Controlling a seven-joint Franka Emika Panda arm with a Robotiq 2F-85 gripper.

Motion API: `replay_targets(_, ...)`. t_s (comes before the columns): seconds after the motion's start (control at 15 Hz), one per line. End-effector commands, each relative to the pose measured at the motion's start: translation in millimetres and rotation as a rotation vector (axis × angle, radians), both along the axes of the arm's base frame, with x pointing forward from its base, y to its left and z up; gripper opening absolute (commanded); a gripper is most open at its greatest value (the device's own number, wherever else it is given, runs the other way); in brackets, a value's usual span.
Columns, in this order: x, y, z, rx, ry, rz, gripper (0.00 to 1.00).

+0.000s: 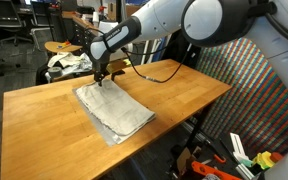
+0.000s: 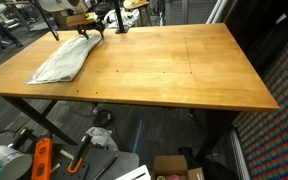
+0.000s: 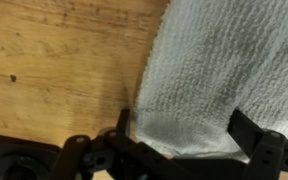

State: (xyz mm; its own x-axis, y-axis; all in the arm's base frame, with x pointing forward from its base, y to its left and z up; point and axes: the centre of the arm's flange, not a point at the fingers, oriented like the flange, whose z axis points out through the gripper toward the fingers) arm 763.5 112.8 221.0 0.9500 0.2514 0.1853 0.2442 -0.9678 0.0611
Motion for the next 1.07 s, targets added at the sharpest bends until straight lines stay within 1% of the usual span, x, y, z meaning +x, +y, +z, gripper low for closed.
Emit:
replay_targets(0.0, 18, -9, 0, -0.029, -0.036, -0.054, 1.0)
replay_targets(0.07, 17, -12, 3, -0.03, -0.032, -0.059, 1.0)
replay_targets(0.2, 7, -19, 17, -0.038, -0.009, -0.067, 1.0)
replay_targets(0.33, -8, -32, 35, -0.051, 0.029, -0.07, 1.0)
replay_targets(0.53, -38, -58, 64, -0.049, 0.079, -0.057, 1.0)
replay_targets(0.6, -52, -67, 72, -0.049, 0.121, -0.039, 1.0)
replay_targets(0.73, -79, -79, 83, -0.036, 0.171, 0.007, 1.0)
replay_targets(0.93, -114, -82, 94, 0.007, 0.169, 0.087, 1.0)
replay_targets(1.0, -125, -80, 97, 0.007, 0.18, 0.119, 1.0)
